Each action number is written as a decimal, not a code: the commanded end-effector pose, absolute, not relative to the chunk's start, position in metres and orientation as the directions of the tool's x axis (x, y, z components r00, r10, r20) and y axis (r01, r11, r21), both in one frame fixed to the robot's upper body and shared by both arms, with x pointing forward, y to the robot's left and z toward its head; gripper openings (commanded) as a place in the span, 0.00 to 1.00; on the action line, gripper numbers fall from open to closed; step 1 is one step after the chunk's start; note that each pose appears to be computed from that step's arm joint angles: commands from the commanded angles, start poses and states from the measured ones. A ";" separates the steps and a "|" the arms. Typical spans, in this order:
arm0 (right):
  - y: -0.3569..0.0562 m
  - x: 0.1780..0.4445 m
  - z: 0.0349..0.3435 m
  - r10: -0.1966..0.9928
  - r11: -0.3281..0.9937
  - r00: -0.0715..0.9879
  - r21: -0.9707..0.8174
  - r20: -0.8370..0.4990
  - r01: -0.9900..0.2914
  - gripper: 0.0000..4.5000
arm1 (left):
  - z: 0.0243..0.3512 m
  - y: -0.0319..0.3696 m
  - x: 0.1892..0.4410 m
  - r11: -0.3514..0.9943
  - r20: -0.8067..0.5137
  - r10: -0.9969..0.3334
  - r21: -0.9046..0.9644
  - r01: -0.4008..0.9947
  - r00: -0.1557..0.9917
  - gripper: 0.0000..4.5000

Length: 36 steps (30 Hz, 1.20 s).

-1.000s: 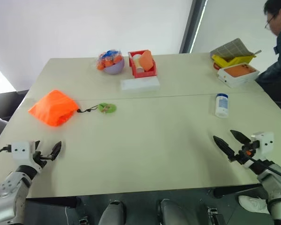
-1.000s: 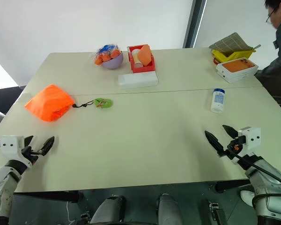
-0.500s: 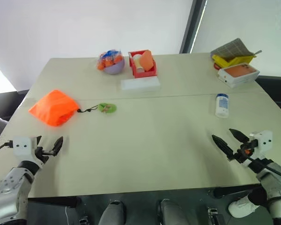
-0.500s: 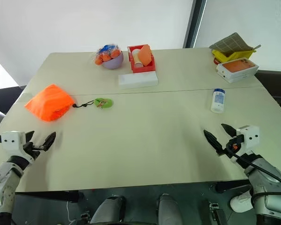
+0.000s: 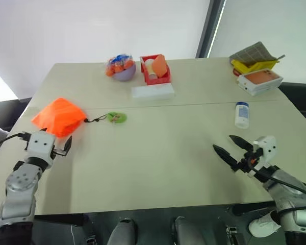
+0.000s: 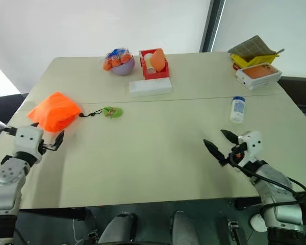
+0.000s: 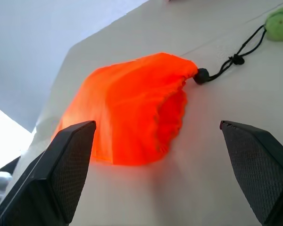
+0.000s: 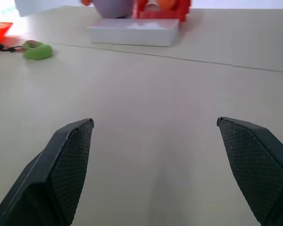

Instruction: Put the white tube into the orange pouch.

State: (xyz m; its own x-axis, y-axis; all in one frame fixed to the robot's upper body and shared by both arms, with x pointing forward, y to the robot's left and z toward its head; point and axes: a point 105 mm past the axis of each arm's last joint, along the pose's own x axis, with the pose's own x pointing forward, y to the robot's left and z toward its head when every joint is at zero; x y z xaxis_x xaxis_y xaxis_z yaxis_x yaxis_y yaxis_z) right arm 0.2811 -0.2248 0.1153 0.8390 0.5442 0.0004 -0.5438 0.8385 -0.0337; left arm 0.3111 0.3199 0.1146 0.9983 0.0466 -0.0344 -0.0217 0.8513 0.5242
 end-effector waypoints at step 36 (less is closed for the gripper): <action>-0.192 0.294 0.125 0.451 0.892 0.891 -0.009 0.054 -0.451 1.00 | 0.124 0.318 0.382 0.714 -0.014 0.143 0.694 -0.094 0.990 0.01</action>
State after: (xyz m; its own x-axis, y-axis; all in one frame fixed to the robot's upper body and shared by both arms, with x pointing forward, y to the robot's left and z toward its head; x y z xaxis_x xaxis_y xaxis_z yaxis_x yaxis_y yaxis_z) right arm 0.2862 -0.1781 0.1158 0.8534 0.5198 0.0400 -0.5208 0.8534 0.0201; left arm 0.3782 0.3301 0.1077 0.9787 0.1952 -0.0633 -0.0921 0.6937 0.7144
